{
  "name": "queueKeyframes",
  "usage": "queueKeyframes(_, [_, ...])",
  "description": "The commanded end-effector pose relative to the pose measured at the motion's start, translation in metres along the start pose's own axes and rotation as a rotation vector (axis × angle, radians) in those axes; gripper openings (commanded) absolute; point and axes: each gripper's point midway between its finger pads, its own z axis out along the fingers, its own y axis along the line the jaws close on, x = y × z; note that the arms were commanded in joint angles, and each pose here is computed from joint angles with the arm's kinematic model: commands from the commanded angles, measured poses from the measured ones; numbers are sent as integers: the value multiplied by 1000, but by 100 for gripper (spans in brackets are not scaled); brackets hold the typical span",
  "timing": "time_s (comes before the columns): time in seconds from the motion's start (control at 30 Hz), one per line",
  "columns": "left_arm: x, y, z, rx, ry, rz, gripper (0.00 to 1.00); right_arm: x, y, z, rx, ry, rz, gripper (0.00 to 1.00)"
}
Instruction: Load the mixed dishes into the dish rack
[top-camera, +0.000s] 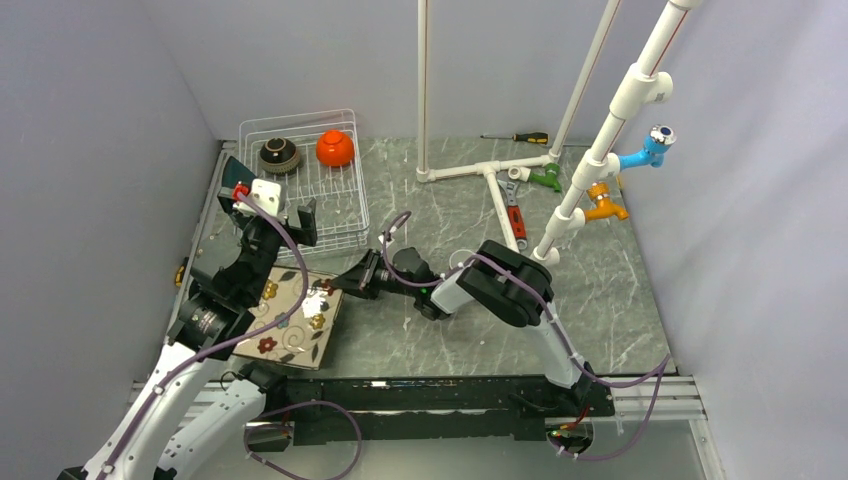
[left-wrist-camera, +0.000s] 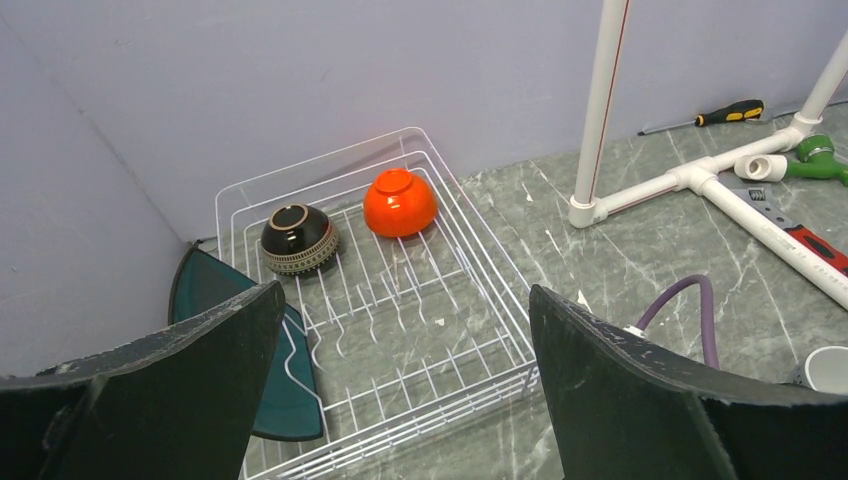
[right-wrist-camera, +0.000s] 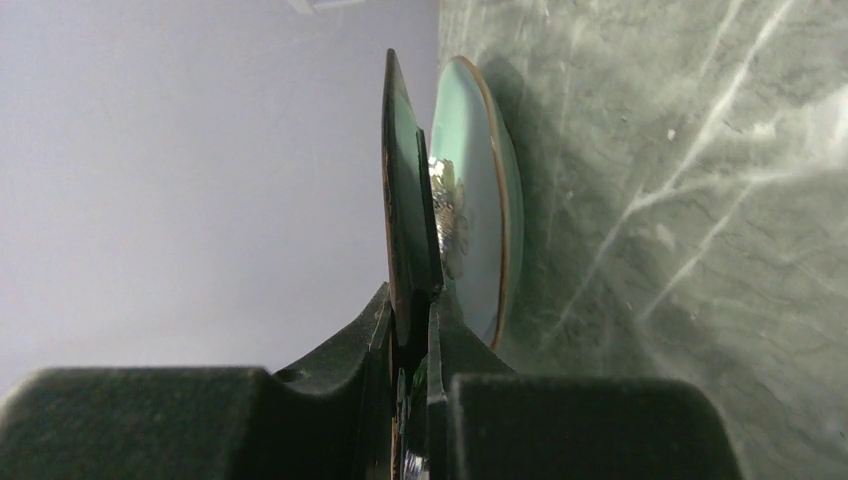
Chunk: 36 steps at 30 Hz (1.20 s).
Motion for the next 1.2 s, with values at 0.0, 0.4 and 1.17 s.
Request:
queueKeyframes(0.0, [-7,-1,2,3,-27,3,97,-2,120,-18,-339,28,-74,0])
queueKeyframes(0.4, [-6,-4,3,16,-22,-3,97,-17,90,2,-195,38,-126,0])
queueKeyframes(1.17, [-1,-9,7,34,-6,-4,97,14,31,7,106,54,-141,72])
